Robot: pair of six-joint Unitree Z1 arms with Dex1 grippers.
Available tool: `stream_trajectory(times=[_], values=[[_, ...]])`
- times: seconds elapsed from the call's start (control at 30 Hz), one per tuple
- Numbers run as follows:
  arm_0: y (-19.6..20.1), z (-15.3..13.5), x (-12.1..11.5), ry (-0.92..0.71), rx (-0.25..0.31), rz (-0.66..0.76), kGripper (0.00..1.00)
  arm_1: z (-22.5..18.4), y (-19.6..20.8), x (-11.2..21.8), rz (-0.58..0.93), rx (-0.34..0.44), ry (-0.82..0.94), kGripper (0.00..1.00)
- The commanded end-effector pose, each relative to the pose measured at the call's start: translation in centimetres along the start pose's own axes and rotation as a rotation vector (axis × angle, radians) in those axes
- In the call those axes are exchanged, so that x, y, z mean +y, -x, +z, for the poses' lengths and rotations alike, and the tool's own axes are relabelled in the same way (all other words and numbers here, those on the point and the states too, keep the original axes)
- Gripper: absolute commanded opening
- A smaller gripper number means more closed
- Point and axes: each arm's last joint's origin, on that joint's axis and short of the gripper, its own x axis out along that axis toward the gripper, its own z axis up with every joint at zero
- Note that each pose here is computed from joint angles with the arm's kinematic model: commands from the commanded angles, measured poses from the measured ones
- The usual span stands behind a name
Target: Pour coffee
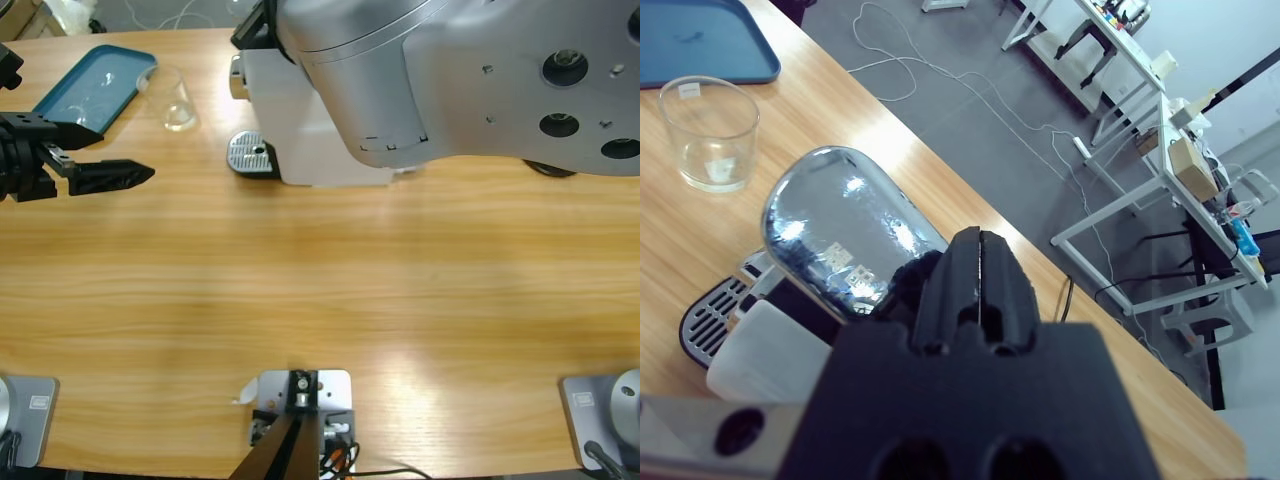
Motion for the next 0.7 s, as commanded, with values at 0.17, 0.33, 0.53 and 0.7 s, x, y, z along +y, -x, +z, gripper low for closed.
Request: stream_trajectory(times=[0.17,0.33,0.53,0.7], values=[[-1.3,-1.0,-0.2,-0.007,0.064,-0.013,0.959,-8.2,-4.1,7.1,0.106,0.197,0.152,0.0],[-1.3,-1.0,-0.2,-0.007,0.065,-0.012,0.959,-8.7,-3.5,7.9,0.118,0.199,0.153,0.0],[-1.3,-1.0,-0.2,-0.007,0.065,-0.012,0.959,-9.2,-3.3,7.9,0.12,0.211,0.156,0.0],[-1.3,-1.0,-0.2,-0.007,0.065,-0.012,0.959,-9.5,-3.5,8.1,0.122,0.218,0.156,0.0]])
